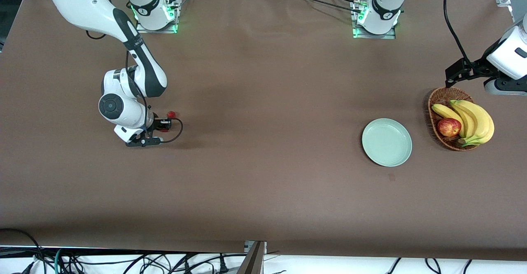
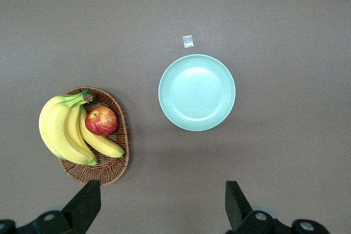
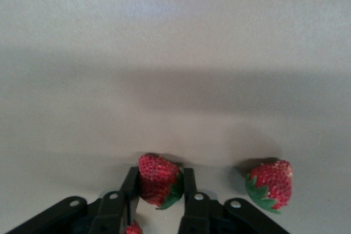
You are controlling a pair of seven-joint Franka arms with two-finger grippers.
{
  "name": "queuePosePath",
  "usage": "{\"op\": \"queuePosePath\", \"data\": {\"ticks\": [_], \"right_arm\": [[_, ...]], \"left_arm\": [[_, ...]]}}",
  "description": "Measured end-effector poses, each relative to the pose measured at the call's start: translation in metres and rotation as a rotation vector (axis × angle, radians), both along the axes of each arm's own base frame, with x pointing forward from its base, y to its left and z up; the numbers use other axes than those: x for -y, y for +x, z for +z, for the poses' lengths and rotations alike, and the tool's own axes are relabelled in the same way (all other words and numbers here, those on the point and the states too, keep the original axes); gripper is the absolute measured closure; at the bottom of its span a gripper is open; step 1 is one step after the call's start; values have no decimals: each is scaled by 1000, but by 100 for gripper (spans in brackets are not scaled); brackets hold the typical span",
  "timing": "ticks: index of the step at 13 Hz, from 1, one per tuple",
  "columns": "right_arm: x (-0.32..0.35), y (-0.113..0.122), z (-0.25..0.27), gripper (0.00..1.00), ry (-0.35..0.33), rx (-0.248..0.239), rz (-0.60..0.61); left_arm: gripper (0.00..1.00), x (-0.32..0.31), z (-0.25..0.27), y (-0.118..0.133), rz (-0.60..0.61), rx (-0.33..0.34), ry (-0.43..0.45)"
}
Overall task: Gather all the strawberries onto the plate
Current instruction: 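Grasp one strawberry with the right gripper and lift it, then carry the strawberry toward the plate and set it down with the right gripper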
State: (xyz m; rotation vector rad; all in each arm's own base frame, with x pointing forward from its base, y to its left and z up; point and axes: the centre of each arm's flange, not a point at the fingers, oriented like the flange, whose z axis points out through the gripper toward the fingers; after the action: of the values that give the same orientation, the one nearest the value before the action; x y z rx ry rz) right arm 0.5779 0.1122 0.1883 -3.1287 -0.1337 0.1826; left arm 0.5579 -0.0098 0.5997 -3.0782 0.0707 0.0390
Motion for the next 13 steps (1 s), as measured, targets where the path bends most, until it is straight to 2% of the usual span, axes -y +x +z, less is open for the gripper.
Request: {"op": "queuePosePath", "data": {"ticks": [4,6,8,10,13], "right_arm": [[-28,34,58,65,13,39,12],[-73,50,92,65,13,42,-15],[-135,55,104,65,9,50,-74],[-209,44,93,65,9,59,-148],[-328,6,71,65,25,86,-269]], "left_arm": [[0,0,0,0,0,0,0],[0,0,0,0,0,0,0],[0,0,0,0,0,0,0],[0,0,0,0,1,0,0],[0,0,0,0,1,-1,0]]}}
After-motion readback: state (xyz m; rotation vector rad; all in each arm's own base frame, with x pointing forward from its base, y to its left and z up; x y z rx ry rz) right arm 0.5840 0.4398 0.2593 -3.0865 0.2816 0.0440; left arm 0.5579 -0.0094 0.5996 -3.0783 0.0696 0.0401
